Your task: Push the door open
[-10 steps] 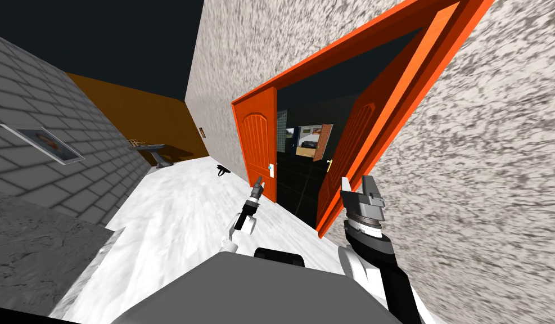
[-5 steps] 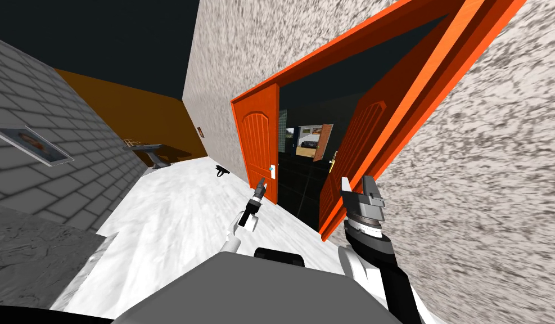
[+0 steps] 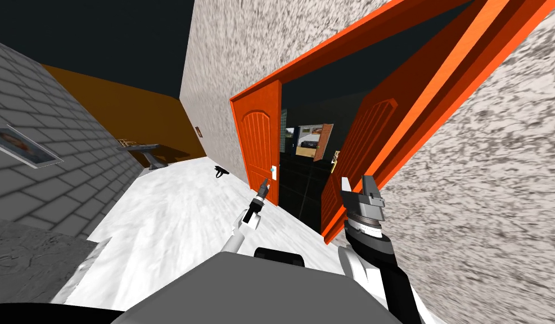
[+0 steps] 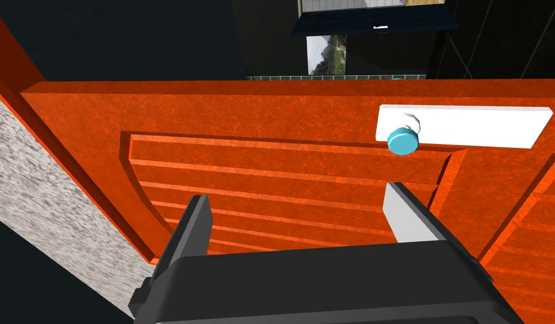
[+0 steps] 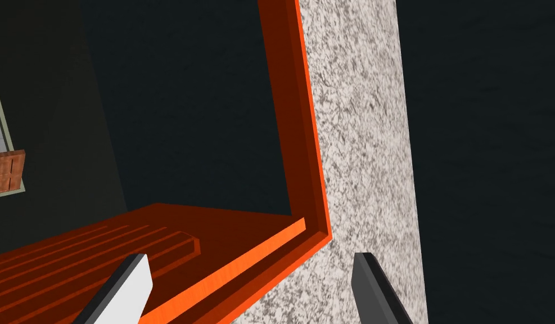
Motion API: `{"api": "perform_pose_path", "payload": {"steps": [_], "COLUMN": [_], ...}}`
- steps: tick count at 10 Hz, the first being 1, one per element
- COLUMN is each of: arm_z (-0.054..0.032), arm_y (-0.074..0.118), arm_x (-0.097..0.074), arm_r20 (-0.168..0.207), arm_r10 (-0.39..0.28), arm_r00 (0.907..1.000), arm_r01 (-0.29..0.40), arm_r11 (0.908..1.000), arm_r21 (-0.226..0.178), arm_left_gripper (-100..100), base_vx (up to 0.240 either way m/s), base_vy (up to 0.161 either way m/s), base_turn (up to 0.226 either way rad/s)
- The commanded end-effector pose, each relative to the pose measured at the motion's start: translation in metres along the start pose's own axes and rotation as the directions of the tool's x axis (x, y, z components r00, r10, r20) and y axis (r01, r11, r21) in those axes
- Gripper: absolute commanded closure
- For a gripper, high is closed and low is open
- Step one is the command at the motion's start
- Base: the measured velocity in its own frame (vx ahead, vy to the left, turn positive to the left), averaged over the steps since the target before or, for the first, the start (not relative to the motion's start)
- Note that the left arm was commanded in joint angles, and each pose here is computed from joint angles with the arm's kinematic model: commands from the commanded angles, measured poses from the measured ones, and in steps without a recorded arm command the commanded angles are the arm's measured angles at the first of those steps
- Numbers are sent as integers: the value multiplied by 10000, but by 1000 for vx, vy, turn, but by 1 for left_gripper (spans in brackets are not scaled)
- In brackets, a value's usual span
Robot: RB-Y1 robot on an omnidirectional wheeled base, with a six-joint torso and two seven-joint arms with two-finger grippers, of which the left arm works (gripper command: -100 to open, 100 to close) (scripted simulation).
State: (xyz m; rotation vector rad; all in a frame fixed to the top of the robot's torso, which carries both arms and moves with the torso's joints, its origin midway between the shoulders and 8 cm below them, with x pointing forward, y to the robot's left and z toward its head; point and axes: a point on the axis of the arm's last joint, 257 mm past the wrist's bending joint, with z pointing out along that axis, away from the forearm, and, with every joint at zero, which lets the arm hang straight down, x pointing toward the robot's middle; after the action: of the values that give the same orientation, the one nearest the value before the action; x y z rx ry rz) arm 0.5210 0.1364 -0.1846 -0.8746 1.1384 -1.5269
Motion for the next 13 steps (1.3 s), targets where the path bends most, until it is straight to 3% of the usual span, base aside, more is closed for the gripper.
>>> {"api": "perform_pose_path", "payload": {"steps": [1, 6, 13], "arm_z": [49, 173, 320], "arm_y": [116, 395, 827], "arm_x": [56, 200, 400], "arm_r20": [-164, -564, -1108], "arm_r10": [-85, -270, -495], "arm_r00": [9998, 9980, 9926], "arm_r01": [81, 226, 298], "arm_r11": [9997, 9967, 9845], "arm_r21": [-226, -774, -1726], "arm_left_gripper": [-100, -100, -100], "base_vx": [63, 77, 91], "base_vy": [91, 80, 100], "base_turn": [-23, -21, -23]}}
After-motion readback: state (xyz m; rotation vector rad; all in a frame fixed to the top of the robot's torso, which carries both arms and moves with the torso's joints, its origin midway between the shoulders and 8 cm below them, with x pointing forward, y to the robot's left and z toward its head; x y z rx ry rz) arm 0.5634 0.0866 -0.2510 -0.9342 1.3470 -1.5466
